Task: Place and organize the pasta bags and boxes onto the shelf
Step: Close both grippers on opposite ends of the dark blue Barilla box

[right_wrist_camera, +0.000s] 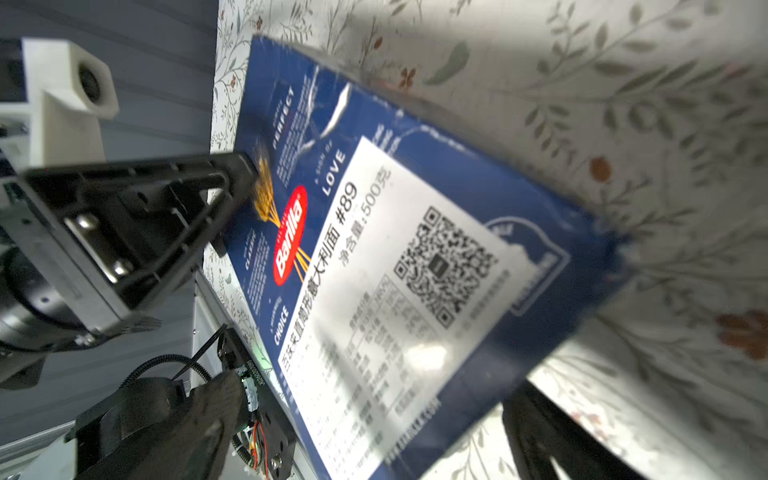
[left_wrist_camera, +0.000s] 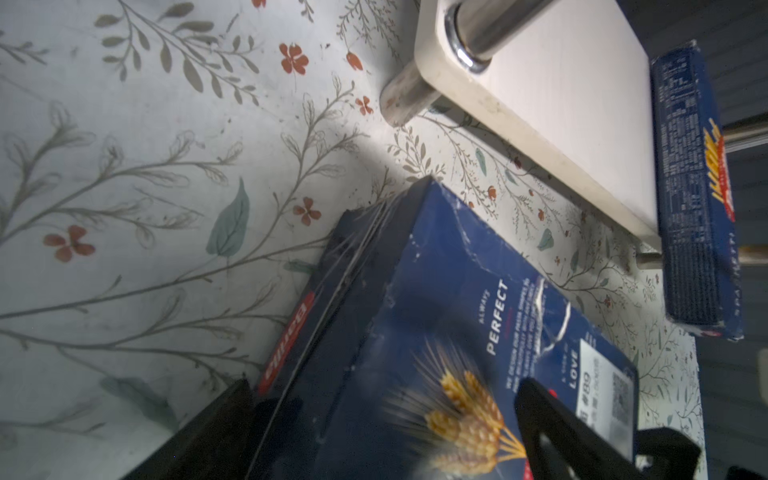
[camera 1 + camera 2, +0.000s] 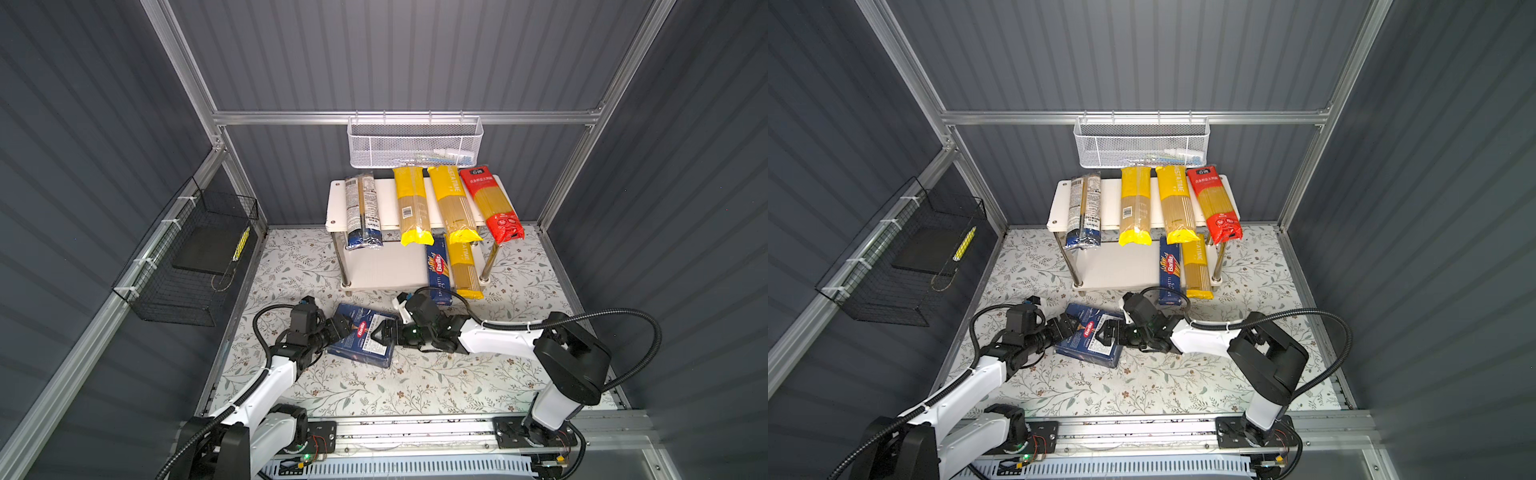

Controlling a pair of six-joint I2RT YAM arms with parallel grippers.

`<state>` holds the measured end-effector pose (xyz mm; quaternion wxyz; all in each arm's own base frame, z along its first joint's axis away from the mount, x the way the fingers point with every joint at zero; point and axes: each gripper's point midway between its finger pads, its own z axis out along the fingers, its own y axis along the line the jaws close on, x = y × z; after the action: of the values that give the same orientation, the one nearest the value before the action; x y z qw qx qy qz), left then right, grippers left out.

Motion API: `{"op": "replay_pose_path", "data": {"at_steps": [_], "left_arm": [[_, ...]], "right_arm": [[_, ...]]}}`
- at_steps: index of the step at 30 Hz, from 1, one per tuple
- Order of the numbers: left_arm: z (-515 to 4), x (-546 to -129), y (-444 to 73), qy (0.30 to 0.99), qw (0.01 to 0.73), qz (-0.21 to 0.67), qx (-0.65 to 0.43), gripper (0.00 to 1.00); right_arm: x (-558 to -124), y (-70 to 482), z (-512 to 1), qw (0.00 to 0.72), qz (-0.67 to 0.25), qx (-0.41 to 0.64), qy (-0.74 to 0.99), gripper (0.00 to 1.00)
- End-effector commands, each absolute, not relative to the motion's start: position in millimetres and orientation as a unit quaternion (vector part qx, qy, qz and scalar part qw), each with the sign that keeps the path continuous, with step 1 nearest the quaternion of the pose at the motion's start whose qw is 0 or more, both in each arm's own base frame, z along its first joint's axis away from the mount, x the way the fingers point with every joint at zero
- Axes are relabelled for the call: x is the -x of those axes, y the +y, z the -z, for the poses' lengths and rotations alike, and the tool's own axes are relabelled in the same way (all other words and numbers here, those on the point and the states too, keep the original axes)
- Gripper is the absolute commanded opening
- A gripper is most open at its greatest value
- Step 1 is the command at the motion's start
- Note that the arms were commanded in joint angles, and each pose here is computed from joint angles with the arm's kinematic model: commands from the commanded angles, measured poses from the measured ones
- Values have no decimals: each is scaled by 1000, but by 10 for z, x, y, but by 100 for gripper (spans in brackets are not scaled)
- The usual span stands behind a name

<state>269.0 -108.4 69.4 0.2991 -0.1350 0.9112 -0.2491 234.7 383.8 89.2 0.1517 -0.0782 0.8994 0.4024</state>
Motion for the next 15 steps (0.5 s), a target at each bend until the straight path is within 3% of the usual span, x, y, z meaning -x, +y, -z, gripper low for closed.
{"op": "replay_pose_path", "data": {"at_steps": [1, 15], "left_arm": [[-460, -2461, -1225, 935, 243, 228, 120, 99], [-502, -2343, -1071, 945, 251, 166, 127, 99]], "right_arm": [[-2452, 3773, -954, 173, -385, 101, 901, 99], [-2443, 3382, -887, 200, -313, 104, 923, 99]]}}
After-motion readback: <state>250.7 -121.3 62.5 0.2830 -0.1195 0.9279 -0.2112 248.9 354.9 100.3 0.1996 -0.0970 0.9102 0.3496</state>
